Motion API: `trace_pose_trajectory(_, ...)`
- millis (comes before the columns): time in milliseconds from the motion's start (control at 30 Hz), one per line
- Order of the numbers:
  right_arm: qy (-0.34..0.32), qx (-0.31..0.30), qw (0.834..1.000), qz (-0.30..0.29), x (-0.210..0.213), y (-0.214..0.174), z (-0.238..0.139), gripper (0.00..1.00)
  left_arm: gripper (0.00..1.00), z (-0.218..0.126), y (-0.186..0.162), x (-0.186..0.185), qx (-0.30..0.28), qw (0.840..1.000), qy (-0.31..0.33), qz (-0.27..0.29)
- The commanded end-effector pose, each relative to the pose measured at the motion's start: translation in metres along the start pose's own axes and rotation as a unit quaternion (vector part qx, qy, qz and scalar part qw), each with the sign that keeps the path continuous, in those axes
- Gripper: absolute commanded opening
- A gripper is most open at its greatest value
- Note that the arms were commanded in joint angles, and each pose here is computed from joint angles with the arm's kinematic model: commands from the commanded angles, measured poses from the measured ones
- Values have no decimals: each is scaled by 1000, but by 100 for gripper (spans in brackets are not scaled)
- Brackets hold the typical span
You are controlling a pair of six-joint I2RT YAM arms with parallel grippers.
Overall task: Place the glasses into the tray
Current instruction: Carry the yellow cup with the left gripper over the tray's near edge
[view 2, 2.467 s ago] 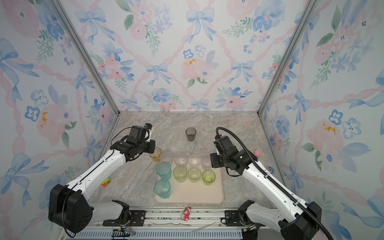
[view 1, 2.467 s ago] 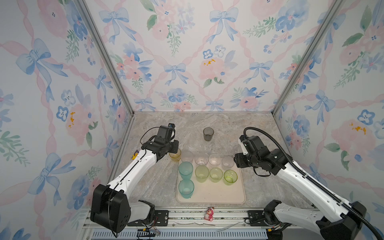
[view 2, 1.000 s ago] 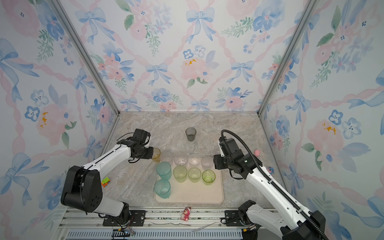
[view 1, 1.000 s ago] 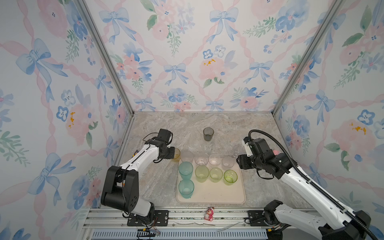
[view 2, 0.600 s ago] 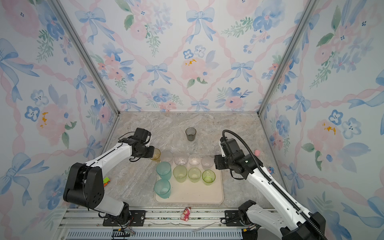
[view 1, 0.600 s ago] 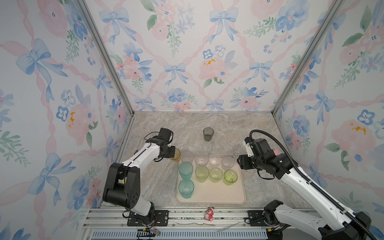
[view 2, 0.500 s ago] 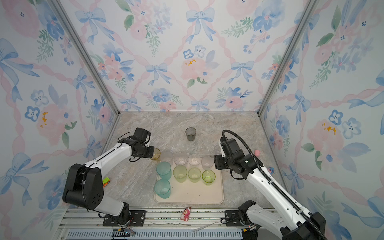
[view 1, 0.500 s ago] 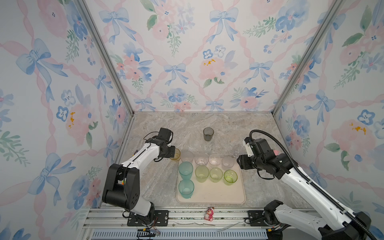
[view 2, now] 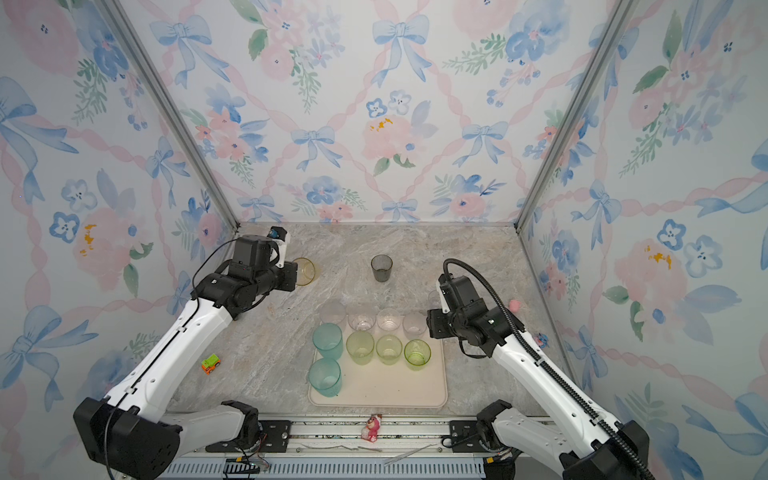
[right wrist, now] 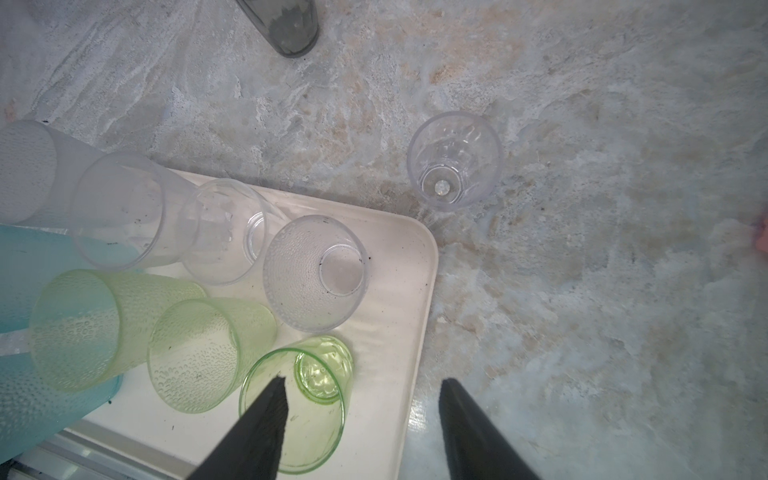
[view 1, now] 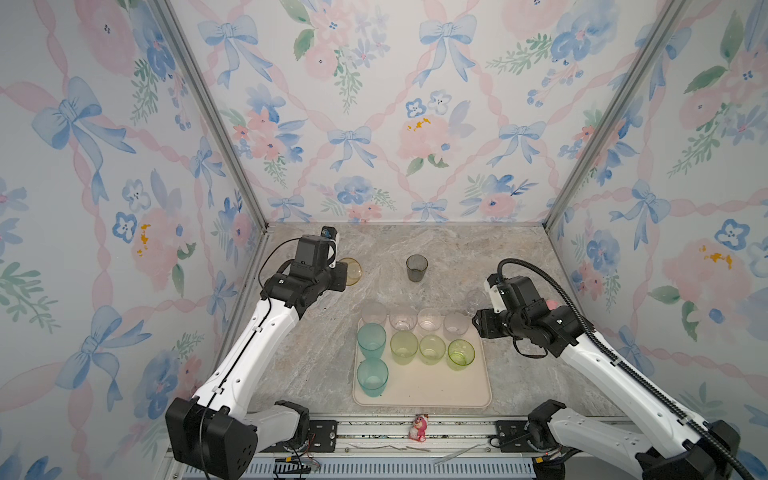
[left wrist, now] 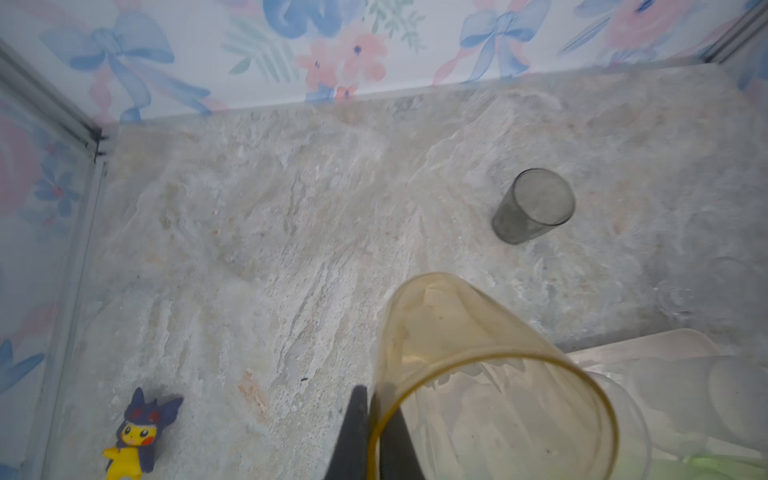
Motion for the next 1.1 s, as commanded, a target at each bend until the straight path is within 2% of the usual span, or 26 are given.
trace_pose_trajectory(0, 7, -25, 1000, 11, 1, 9, -9, 61, 0, -31, 30, -35, -57, 995, -64, 59)
trace_pose_trajectory(133, 3, -33, 999, 20, -1, 10, -11, 61, 0, -50, 37, -90, -59, 979, -136, 138)
trace_pose_trajectory(267, -3, -44, 999, 27, -4, 10, -16, 61, 0, -67, 17, -153, -23, 944, -213, 253)
trace_pose_trajectory(433, 6, -51, 998, 40, -5, 7, -21, 61, 0, -79, -28, -206, 49, 895, -279, 345)
trace_pose_trajectory(567, 16, -55, 997, 51, -7, 3, -24, 61, 0, -80, -63, -231, 91, 866, -312, 379)
trace_pose_trajectory(733, 18, -57, 997, 57, -11, -3, -29, 61, 0, -72, -93, -248, 136, 846, -329, 397)
trace_pose_trajectory(933, 19, -61, 996, 59, -13, -5, -33, 61, 0, -48, -121, -257, 193, 830, -320, 415)
trace_pose_trajectory(1067, 16, -56, 997, 59, -14, -7, -30, 61, 0, -34, -131, -261, 216, 824, -307, 425)
Point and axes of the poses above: each gripper's point midway between its finger pads, its own z axis out along the fingers, its own x axis along the line the jaws close on, y = z × x, the point moved 6 cm from there along -z, back along the fingers, and after that the axes turned 14 degrees about z, right-handed, at the moved point
